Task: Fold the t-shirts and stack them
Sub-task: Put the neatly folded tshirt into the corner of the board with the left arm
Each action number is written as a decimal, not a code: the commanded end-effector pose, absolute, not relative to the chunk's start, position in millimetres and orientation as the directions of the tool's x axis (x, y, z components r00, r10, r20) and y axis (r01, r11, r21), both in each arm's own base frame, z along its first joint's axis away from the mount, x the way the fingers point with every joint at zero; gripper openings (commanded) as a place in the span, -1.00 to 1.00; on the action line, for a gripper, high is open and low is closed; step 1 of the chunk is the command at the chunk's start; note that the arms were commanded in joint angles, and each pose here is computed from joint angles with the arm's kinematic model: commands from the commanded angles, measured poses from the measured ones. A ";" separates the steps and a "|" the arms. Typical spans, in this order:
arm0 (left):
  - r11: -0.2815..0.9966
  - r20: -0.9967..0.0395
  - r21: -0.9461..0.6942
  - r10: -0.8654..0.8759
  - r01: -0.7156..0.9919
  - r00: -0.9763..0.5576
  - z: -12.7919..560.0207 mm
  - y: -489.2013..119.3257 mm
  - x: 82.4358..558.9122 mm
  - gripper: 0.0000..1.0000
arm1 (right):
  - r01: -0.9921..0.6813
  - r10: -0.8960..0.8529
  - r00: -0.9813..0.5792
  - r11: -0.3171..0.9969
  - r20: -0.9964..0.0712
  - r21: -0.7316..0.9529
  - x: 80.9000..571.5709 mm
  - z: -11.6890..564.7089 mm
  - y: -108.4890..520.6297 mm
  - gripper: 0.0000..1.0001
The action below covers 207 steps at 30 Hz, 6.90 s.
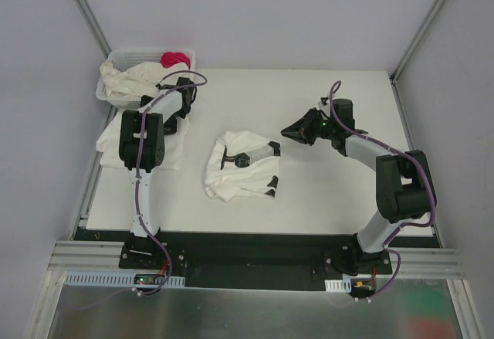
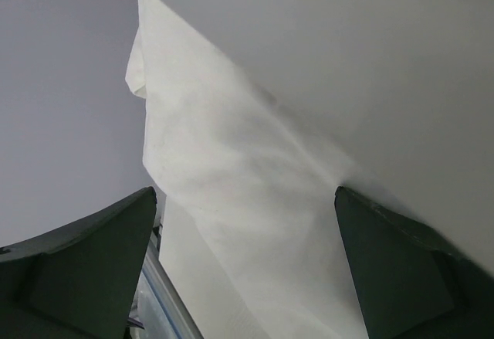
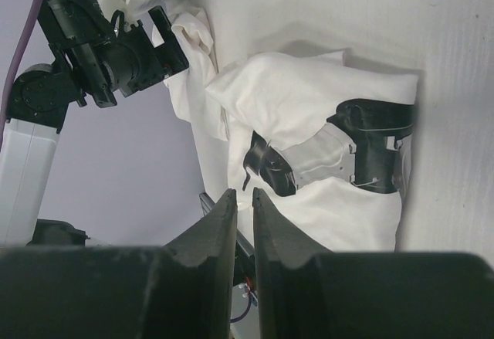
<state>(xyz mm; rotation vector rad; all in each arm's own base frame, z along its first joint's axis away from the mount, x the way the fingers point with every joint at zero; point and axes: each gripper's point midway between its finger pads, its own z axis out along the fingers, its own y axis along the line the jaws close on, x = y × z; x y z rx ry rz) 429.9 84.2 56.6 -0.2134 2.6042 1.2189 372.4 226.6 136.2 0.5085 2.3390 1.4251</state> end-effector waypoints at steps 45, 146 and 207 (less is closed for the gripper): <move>0.799 -0.467 0.586 0.470 0.136 -0.749 181.9 -199.1 445.1 0.98 | -0.010 0.480 -0.844 0.430 -0.239 0.903 406.0 170.7 180.9 -0.38; 0.811 -0.678 -0.473 -0.084 0.346 -0.731 185.4 -252.2 260.7 0.98 | 0.269 0.721 -0.653 0.509 -0.234 0.818 422.6 63.2 89.1 -0.64; 0.645 -0.355 -0.704 0.040 0.295 -0.934 82.5 -351.4 352.0 0.98 | 0.344 0.687 -0.630 0.664 -0.361 0.664 346.1 67.1 49.1 0.05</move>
